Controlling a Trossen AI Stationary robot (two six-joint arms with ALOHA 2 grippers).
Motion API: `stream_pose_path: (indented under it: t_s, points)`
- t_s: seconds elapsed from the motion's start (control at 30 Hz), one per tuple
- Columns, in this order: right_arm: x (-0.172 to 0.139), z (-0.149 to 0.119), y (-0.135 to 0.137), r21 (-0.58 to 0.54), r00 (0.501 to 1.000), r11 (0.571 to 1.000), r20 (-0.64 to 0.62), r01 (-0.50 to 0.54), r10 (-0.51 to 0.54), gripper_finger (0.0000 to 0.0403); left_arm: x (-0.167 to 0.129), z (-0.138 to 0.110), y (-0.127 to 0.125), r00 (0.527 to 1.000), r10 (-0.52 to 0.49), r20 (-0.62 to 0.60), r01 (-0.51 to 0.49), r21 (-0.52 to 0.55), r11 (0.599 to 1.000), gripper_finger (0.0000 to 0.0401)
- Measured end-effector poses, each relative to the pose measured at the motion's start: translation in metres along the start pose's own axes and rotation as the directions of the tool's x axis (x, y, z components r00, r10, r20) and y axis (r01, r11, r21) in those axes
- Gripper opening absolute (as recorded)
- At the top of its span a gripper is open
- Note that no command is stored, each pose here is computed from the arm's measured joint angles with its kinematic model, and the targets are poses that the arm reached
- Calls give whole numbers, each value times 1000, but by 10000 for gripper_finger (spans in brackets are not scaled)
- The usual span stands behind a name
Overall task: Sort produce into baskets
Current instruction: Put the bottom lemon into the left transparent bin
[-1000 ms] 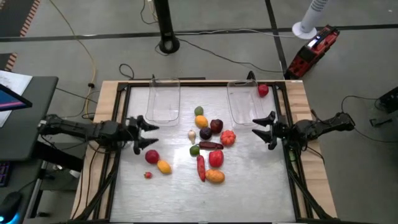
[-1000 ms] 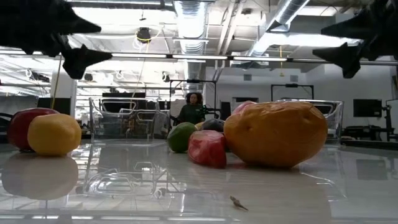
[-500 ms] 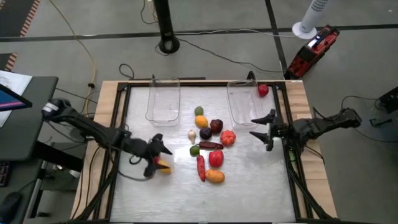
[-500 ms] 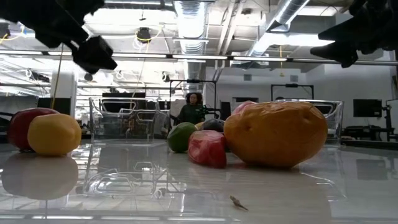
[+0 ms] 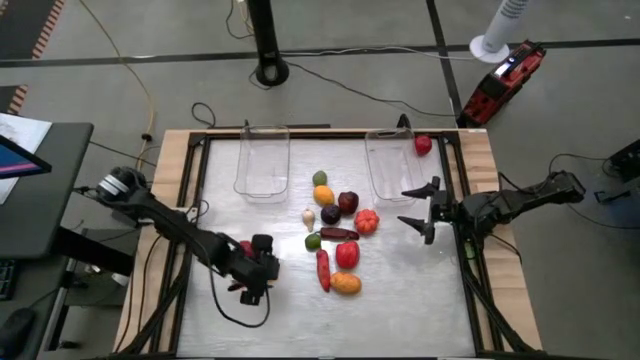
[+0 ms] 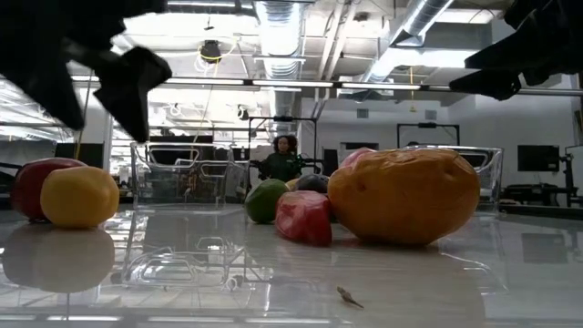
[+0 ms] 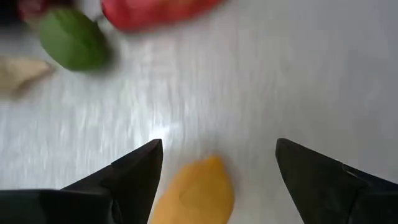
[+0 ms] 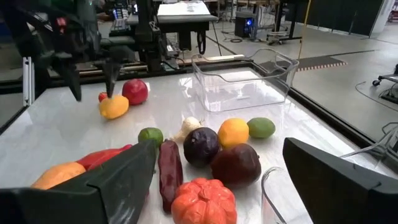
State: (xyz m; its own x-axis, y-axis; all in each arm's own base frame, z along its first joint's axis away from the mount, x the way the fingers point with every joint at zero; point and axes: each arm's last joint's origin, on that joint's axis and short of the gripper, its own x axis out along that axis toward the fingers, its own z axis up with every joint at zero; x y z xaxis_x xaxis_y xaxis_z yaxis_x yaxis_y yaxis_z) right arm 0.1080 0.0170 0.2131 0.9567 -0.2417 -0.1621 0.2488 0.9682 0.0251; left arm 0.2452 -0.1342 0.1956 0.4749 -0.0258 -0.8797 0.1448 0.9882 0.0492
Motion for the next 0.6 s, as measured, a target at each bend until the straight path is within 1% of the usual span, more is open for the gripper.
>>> stream_pose_path:
  t_s: [0.07, 0.2, 0.3, 0.43, 0.5, 0.6]
  points:
    - [0, 0, 0, 0, 1000, 1000, 0, 0, 0, 379, 8, -2, -2, 997, 22, -68, -19, 37, 999, 312]
    - [0, 0, 0, 1, 1000, 1000, 0, 1, -1, 376, 22, -6, -6, 990, 43, -138, -27, 115, 993, 320]
    - [0, 0, 0, 8, 1000, 1000, 0, 1, -1, 374, 31, -13, -6, 973, 69, -221, -33, 164, 986, 320]
    - [0, 0, 0, 8, 1000, 1000, 0, 2, -2, 373, 38, -20, -4, 948, 135, -287, -78, 201, 976, 320]
    - [0, 0, 0, 9, 1000, 1000, 1, 1, -1, 373, 38, -23, -2, 940, 150, -308, -85, 215, 973, 315]
    - [0, 0, 0, 9, 1000, 1000, 1, 1, -1, 373, 37, -22, 0, 936, 162, -312, -97, 214, 972, 290]
